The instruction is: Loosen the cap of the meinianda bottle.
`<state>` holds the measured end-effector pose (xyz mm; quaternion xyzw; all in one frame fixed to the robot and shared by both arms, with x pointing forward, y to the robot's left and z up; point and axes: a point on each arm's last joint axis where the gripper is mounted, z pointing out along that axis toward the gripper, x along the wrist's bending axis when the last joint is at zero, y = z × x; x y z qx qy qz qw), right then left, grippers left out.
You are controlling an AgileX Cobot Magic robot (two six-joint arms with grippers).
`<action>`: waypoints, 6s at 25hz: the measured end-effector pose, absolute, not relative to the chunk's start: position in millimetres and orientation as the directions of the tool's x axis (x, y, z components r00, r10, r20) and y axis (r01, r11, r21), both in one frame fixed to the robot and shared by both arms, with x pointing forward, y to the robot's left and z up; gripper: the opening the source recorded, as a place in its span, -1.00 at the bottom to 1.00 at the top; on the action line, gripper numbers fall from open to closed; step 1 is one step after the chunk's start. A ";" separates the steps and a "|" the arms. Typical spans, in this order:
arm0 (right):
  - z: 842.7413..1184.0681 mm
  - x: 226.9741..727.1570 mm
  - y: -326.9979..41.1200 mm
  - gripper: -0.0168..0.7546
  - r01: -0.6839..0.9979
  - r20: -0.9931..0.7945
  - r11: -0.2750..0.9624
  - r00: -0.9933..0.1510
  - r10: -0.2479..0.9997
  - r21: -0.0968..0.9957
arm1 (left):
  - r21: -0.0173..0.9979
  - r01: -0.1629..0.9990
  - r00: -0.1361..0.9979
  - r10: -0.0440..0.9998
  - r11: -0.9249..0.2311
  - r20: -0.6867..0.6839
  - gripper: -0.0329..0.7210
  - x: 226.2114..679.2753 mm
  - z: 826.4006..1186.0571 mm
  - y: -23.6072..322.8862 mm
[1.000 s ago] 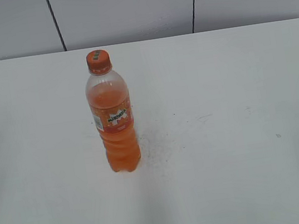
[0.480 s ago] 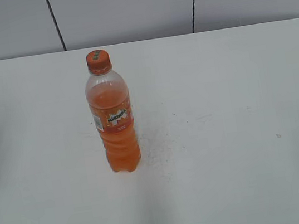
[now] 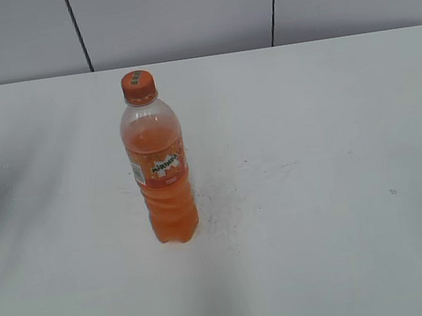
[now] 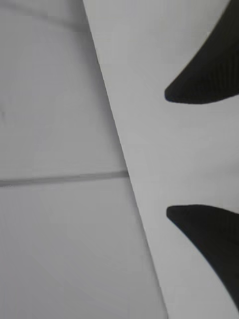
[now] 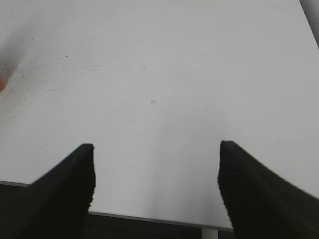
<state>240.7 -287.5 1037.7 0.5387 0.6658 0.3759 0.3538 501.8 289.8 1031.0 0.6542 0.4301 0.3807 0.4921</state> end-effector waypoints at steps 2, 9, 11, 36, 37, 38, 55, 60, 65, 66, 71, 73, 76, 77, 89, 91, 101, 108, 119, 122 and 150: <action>1037.7 240.7 -287.5 0.53 0.451 -0.066 0.137 -0.169 0.983 0.882 | 0.971 0.198 0.537 0.843 -0.134 0.007 0.16 511.7 1024.2 285.0; 1037.7 240.7 -287.5 0.53 0.451 -0.066 0.137 -0.169 0.983 0.882 | 0.912 0.303 0.816 0.569 -0.276 -0.099 0.14 541.6 989.6 296.4; 1037.7 240.7 -287.5 0.53 0.451 -0.066 0.137 -0.169 0.983 0.882 | 0.899 0.305 0.848 0.519 -0.313 -0.107 0.14 544.8 978.9 288.9; 1037.8 240.7 -287.2 0.53 0.451 -0.062 0.135 -0.171 0.983 0.882 | 0.899 0.240 0.963 0.210 -0.366 -0.172 0.51 546.8 875.1 176.9; 1037.9 240.7 -286.7 0.53 0.451 -0.057 0.131 -0.174 0.983 0.883 | 0.899 0.241 0.962 0.210 -0.365 -0.172 0.49 546.8 875.2 176.5; 1037.9 240.7 -286.4 0.53 0.450 -0.054 0.129 -0.176 0.983 0.883 | 0.900 0.241 0.962 0.211 -0.364 -0.172 0.46 546.8 875.3 176.1; 1113.8 353.2 -283.8 -0.02 0.770 0.037 0.150 -0.219 0.975 0.621 | 0.900 0.227 0.968 0.190 -0.372 -0.166 0.15 543.7 875.1 166.2; 1135.2 440.5 -283.2 -0.08 0.868 0.078 0.164 -0.226 0.971 0.469 | 0.900 0.227 0.968 0.189 -0.372 -0.166 0.15 543.7 875.2 165.9; 1141.6 509.8 -268.6 -0.12 0.870 0.094 0.206 -0.274 0.957 0.448 | 0.900 0.226 0.968 0.188 -0.372 -0.166 0.15 543.5 875.2 165.6; 1142.3 518.4 -257.5 -0.12 0.861 0.091 0.240 -0.311 0.946 0.448 | 0.900 0.226 0.968 0.188 -0.373 -0.165 0.15 543.4 875.1 165.6; 1148.9 535.6 -172.2 -0.12 0.778 0.084 0.420 -0.512 0.855 0.467 | 0.900 0.225 0.969 0.186 -0.374 -0.165 0.14 543.3 875.1 165.6; 1146.4 537.4 -134.2 -0.12 0.746 0.095 0.476 -0.577 0.811 0.465 | 0.899 0.224 0.969 0.183 -0.376 -0.165 0.14 543.0 874.9 165.7; 1139.6 532.0 -81.8 -0.12 0.695 0.096 0.555 -0.659 0.746 0.458 | 0.899 0.221 0.970 0.179 -0.378 -0.163 0.14 542.9 875.0 165.6; 1138.0 530.3 -69.8 -0.12 0.682 0.093 0.571 -0.675 0.732 0.457 | 0.899 0.221 0.970 0.178 -0.378 -0.163 0.14 542.8 875.0 165.3; 1119.8 521.6 9.2 -0.12 0.602 0.095 0.656 -0.765 0.637 0.455 | 0.898 0.220 0.971 0.176 -0.381 -0.163 0.14 542.6 874.8 165.3; 1119.9 523.2 7.5 -0.12 0.597 0.069 0.661 -0.763 0.643 0.454 | 0.898 0.220 0.971 0.177 -0.382 -0.162 0.14 542.7 874.7 165.4; 1109.3 524.4 4.7 -0.11 0.603 0.040 0.679 -0.759 0.650 0.420 | 0.897 0.218 0.971 0.176 -0.384 -0.161 0.14 542.6 874.8 165.5; 1105.0 523.3 5.4 -0.07 0.612 0.056 0.679 -0.758 0.649 0.405 | 0.897 0.218 0.971 0.176 -0.384 -0.161 0.14 542.6 874.8 165.5; 1098.9 524.2 8.9 -0.09 0.618 0.076 0.681 -0.760 0.646 0.392 | 0.897 0.215 0.972 0.172 -0.387 -0.159 0.13 542.2 874.6 165.5; 1100.0 524.9 9.5 -0.25 0.614 0.073 0.683 -0.763 0.643 0.396 | 0.896 0.211 0.973 0.168 -0.389 -0.157 0.13 542.0 874.5 165.5; 1102.9 524.6 11.3 -0.37 -0.506 -0.354 0.833 -0.839 -0.414 0.224 | 0.887 0.189 0.978 0.159 -0.421 -0.133 0.07 543.1 874.5 165.7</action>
